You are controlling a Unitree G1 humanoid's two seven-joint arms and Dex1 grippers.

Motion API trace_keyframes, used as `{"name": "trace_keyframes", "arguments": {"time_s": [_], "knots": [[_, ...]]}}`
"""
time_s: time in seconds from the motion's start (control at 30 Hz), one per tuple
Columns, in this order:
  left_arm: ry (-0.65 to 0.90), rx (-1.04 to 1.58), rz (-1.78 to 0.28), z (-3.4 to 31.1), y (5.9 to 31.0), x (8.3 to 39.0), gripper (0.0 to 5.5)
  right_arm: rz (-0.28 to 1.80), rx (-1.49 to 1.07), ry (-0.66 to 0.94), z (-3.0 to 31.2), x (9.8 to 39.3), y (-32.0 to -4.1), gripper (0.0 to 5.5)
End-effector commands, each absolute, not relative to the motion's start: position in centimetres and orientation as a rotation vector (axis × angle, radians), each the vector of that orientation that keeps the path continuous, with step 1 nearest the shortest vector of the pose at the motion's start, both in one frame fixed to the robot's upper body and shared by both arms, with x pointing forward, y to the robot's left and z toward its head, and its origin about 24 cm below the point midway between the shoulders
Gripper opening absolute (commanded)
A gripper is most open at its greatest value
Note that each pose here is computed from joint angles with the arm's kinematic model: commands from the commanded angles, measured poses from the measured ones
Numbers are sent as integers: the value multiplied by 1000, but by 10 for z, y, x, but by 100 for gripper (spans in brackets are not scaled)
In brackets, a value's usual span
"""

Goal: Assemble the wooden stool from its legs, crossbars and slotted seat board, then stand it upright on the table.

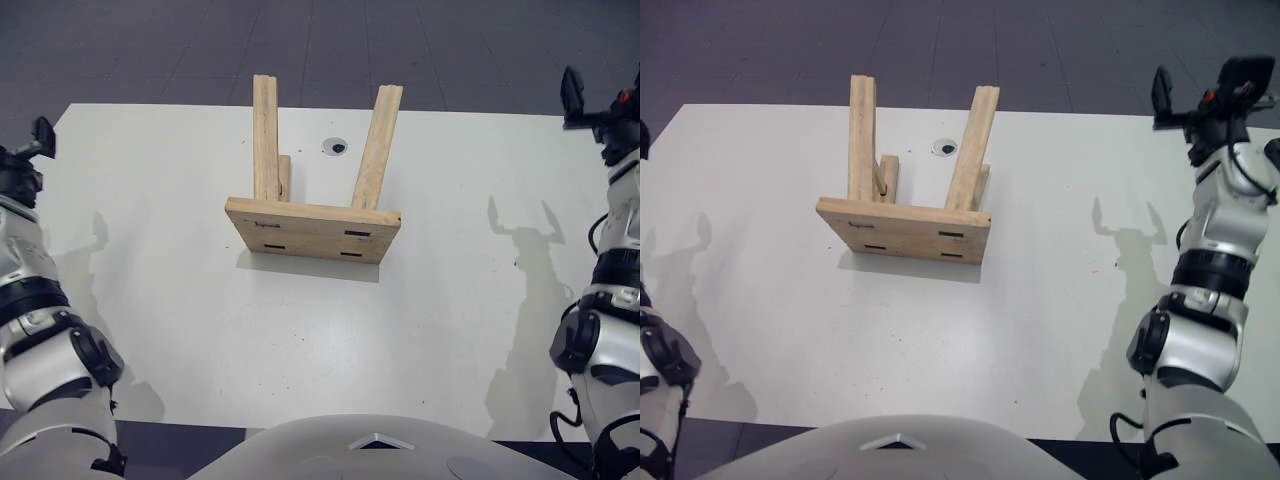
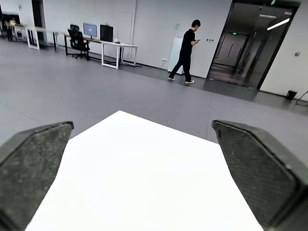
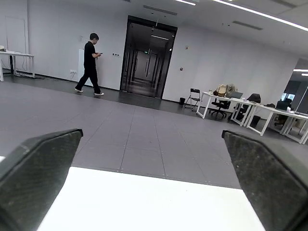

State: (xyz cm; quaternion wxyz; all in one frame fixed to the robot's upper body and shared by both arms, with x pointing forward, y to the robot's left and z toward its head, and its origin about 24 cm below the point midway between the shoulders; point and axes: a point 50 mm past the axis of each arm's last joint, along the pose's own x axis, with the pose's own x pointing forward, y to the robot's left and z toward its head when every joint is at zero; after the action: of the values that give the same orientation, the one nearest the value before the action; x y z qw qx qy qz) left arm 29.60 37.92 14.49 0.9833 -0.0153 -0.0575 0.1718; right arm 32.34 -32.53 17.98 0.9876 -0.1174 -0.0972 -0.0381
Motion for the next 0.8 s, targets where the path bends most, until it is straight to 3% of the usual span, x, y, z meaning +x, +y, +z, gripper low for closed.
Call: {"name": "trace_keyframes", "arguments": {"time_s": [0.03,0.13,0.2,0.37,0.57,0.8], "knots": [[-349,327,-340,165,223,259,536,364,-247,-121,149,249,-260,540],[-183,344,-543,156,228,241,536,616,-13,-36,152,227,-240,540],[-76,370,-673,149,231,225,536,755,-29,38,146,216,-228,540],[106,447,-864,141,237,208,536,866,-8,121,135,224,-212,540],[119,393,-798,142,251,235,536,936,-3,156,126,244,-200,540],[95,236,-873,137,240,247,536,1009,-2,184,125,250,-199,540]]}}
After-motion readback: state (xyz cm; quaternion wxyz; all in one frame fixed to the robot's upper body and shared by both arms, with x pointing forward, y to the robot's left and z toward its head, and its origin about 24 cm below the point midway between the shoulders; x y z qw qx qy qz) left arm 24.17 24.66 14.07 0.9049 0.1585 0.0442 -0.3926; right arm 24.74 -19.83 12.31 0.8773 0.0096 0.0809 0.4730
